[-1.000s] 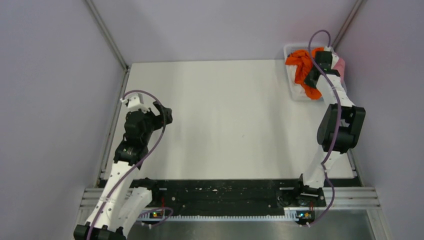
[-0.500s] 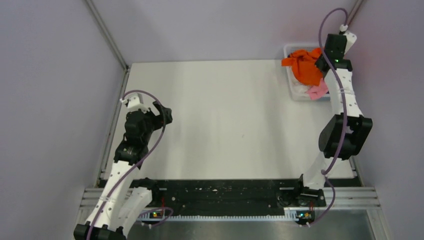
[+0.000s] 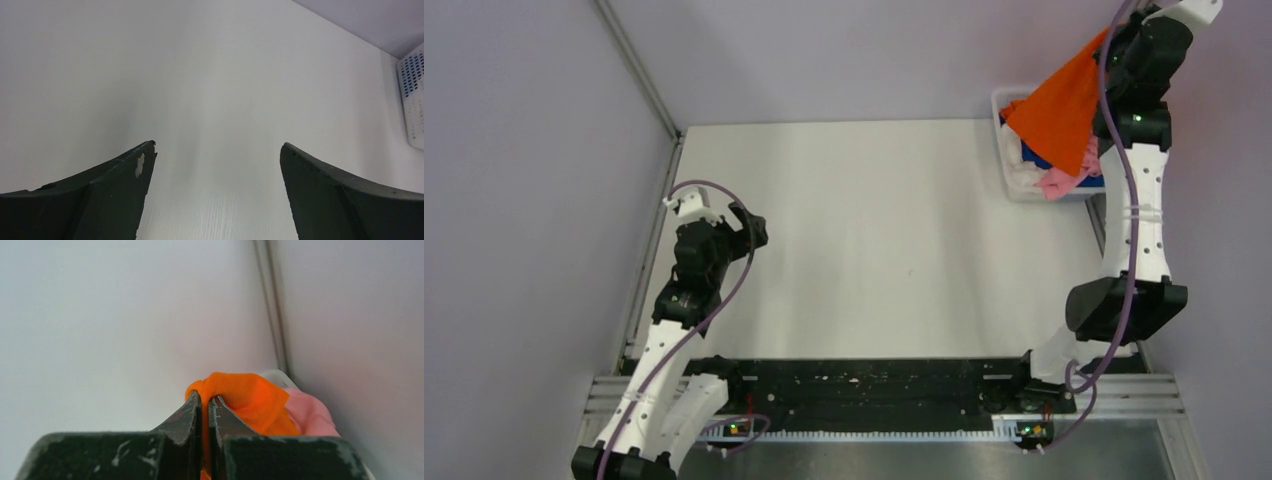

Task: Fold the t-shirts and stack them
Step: Move the tshirt to the center of the board

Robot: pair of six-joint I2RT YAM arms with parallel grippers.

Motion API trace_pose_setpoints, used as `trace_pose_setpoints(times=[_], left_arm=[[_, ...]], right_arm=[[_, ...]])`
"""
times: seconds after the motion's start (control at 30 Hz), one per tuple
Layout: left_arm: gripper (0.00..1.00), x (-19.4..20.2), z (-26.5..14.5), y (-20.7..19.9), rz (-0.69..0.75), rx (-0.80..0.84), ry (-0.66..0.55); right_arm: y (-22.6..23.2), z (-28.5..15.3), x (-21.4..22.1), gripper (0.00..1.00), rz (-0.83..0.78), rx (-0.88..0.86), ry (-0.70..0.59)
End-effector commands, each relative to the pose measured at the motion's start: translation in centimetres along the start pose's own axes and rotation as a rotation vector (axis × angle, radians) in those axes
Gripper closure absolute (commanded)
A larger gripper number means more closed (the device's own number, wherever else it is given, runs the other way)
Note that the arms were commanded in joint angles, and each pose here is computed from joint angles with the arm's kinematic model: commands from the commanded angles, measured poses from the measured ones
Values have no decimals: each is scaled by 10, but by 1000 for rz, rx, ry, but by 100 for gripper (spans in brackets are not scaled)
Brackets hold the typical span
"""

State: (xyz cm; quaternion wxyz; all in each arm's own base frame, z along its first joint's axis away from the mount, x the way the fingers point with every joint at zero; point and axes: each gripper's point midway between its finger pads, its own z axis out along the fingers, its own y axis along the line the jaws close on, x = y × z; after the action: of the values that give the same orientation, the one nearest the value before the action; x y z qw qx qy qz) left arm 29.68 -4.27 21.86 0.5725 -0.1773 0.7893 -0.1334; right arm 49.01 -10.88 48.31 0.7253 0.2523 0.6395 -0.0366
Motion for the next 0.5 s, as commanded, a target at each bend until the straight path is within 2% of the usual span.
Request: trace_pose_setpoints(times=[0.0, 0.13, 0.2, 0.3, 0.47], left_arm=[[1, -15, 0, -7, -18, 16, -42], [1, -12, 1, -8, -23, 23, -32], [1, -12, 0, -8, -26, 24, -30], [1, -12, 0, -8, -29, 25, -34], [1, -10, 3, -7, -51, 24, -39]], right_arm=[[71, -66, -135, 100, 143, -372, -335], [134, -118, -157, 100, 201, -709, -325], [166, -145, -158, 100, 166, -821, -316], [211, -184, -150, 100, 116, -952, -286], [266, -241, -125, 100, 167, -1203, -182]])
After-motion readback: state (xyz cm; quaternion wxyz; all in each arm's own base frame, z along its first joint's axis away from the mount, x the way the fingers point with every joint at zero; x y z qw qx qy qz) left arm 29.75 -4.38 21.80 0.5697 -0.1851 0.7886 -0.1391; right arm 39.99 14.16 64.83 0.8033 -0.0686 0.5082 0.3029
